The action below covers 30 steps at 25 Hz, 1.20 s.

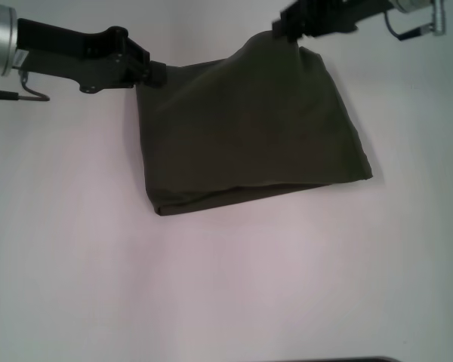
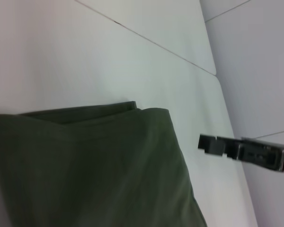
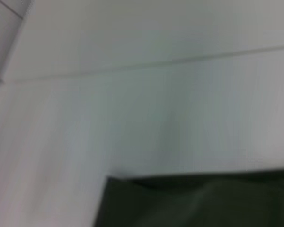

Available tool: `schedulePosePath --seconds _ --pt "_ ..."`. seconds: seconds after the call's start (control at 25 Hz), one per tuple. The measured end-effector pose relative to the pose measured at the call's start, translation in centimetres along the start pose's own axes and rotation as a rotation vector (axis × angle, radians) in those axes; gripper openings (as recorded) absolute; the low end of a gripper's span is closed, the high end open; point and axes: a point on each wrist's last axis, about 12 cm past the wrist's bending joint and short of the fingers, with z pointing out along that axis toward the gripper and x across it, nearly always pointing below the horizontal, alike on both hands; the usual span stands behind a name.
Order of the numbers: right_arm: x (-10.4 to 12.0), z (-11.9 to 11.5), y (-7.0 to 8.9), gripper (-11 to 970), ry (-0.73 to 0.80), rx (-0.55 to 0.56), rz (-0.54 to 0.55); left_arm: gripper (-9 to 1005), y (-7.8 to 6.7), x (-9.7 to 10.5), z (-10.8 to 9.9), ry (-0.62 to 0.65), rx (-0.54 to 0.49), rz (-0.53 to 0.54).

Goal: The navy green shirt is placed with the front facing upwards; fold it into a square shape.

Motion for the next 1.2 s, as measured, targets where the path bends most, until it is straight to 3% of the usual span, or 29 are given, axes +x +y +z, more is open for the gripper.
schedulePosePath --seconds 0.12,0.28,0.56,0.72,0.96,1.2 --pt "0.0 0.3 0.0 344 -0.051 -0.069 0.041 56 0.4 0.2 -0.2 -0.003 -0.003 -0.003" --pt "0.2 0.4 -0.7 193 -0.077 -0.108 0.117 56 0.6 0.3 -0.5 -0.022 0.001 0.001" --pt "0.4 1.6 -1.0 14 -0.042 -0.043 0.176 56 1.5 -0.3 -2.9 -0.103 0.006 0.0" --pt "-0.1 2.5 -0.6 14 -0.061 0.036 0.184 56 1.9 0.0 -3.7 -0.119 -0.003 0.008" --pt "-0.4 3.7 0.7 15 -0.069 0.06 0.174 55 2.3 0.4 -3.9 -0.127 -0.012 0.022" --pt "0.4 4.4 0.2 15 -0.049 0.095 0.189 55 2.3 0.4 -3.9 -0.128 -0.012 0.038"
